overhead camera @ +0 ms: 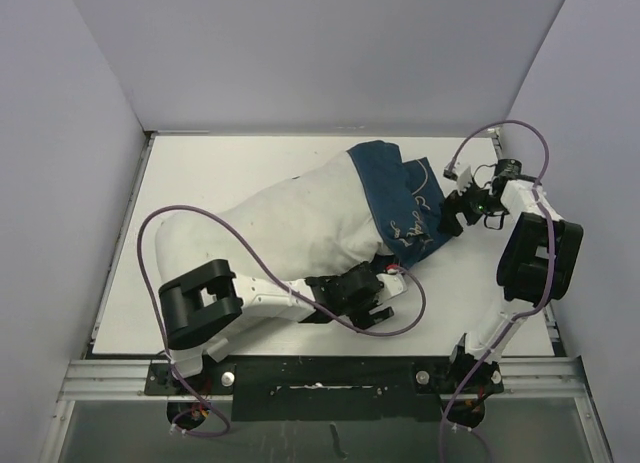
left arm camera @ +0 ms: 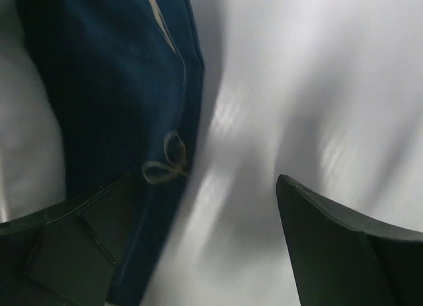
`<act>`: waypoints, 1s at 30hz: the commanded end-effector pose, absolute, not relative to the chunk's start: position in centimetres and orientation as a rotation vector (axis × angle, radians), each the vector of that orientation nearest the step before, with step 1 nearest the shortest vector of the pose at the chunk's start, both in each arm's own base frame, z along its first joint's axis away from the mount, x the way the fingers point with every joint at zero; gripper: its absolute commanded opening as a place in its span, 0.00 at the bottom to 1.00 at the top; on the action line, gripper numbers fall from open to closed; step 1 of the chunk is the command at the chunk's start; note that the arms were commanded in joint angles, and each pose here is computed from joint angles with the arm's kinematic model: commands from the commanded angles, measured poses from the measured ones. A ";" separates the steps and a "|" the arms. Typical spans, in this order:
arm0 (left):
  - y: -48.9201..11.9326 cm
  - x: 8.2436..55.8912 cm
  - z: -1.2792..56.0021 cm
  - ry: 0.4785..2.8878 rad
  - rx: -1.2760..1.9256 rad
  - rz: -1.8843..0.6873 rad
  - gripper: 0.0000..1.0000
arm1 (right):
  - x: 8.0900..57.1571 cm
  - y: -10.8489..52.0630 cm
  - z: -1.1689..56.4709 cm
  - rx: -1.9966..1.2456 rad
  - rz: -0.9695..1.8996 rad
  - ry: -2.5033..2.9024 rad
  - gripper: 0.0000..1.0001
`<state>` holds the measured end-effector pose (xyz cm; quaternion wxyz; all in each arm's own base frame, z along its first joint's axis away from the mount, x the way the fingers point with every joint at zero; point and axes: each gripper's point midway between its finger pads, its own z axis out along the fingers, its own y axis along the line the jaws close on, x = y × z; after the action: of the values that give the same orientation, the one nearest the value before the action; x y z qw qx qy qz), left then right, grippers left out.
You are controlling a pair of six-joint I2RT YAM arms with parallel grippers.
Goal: Put the pillow into the pillowcase
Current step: Stuff the pillow into the pillowcase.
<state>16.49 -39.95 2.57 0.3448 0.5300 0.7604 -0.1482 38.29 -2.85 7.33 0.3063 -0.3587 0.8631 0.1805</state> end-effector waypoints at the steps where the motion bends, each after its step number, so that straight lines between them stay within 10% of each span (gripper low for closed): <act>1: -41.7 20.3 3.6 1.927 1.272 -0.246 0.84 | 41.8 -2.8 7.0 -1.071 0.329 2.231 0.98; 4: -41.2 21.4 2.5 1.945 1.236 -0.183 0.74 | 42.5 -2.8 5.7 -1.071 0.298 2.256 0.97; 7: -39.9 22.6 1.0 1.993 1.214 -0.108 0.39 | 42.5 -3.1 4.8 -1.064 0.302 2.276 0.81; 10: -37.6 23.0 -0.1 2.062 1.209 -0.038 0.00 | 41.7 -4.3 5.4 -1.031 0.283 2.284 0.32; 13: -34.7 22.4 0.7 2.122 1.198 0.019 0.00 | 41.2 -8.4 7.5 -0.882 0.148 2.289 0.00; 23: -28.9 17.9 5.0 2.292 1.156 -0.049 0.00 | 37.4 -18.2 10.0 -0.519 -0.133 2.365 0.00; 28: -27.3 16.3 5.8 2.400 1.133 -0.028 0.04 | 36.3 -15.0 13.2 -0.594 -0.002 2.278 0.37; 30: -27.1 15.9 6.6 2.426 1.095 -0.042 0.31 | 35.7 -12.5 15.6 -0.662 0.082 2.206 0.55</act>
<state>17.25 -28.17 3.74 0.2577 0.4350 0.8628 -0.0051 36.10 -16.84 9.62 0.3415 -0.2085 0.9163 -0.0142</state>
